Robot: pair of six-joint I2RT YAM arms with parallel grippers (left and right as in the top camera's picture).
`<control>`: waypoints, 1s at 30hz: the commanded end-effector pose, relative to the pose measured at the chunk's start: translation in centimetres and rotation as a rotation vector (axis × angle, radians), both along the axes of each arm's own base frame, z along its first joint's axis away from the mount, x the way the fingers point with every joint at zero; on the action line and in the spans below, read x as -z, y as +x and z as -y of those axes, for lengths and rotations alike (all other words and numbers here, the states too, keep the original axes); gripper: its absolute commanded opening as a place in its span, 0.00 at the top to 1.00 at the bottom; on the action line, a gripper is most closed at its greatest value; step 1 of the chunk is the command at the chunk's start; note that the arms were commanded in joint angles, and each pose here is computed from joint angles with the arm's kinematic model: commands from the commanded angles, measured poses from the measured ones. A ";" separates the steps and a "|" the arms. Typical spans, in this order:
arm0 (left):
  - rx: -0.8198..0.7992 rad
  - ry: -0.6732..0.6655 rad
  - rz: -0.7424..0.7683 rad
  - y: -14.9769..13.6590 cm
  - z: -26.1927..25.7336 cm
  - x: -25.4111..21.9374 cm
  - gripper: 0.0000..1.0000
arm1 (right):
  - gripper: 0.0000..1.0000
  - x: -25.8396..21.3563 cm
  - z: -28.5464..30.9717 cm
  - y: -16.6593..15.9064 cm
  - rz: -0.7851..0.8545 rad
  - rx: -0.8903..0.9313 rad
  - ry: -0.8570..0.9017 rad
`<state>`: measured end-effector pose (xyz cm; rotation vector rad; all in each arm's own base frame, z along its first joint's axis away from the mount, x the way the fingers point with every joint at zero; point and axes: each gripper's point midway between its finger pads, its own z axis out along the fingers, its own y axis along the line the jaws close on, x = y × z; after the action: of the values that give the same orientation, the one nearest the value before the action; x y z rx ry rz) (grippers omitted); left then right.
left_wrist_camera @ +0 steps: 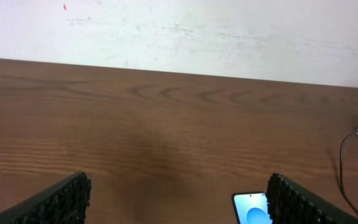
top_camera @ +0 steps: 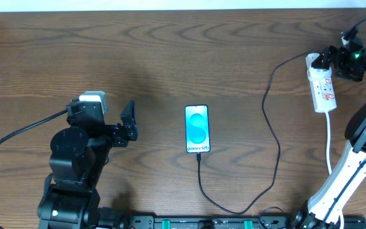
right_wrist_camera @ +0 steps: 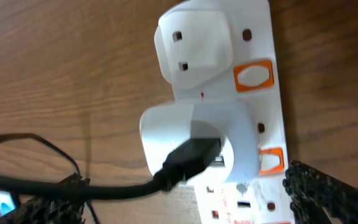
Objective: Plug charger to phone and switch on socket
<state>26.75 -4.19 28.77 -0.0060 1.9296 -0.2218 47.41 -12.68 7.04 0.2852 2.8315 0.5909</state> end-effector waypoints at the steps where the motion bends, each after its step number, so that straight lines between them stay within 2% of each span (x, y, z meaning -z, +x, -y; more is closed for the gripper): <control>1: -0.010 0.018 0.014 0.0 -0.3 -0.3 0.10 | 0.01 1.5 -1.2 -0.3 -0.025 -0.023 0.014; 10: -0.010 0.018 0.014 0.0 -0.3 -0.3 0.10 | 0.01 5.0 -4.1 -1.6 -0.076 -0.058 0.071; 20: -0.010 0.019 0.014 0.0 -0.3 -0.3 0.10 | 0.02 5.3 -3.6 -1.6 -0.087 -0.017 0.065; 24: -0.010 0.018 0.014 0.0 -0.3 -0.3 0.10 | 0.02 4.1 -2.1 -1.1 -0.079 0.019 0.039; 30: -0.010 0.018 0.014 0.0 -0.3 -0.3 0.10 | 0.01 -0.2 -0.8 -0.2 -0.050 0.044 -0.006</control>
<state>26.76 -4.19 28.78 -0.0060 1.9293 -0.2218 46.10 -10.87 5.17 0.3305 2.8988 0.6236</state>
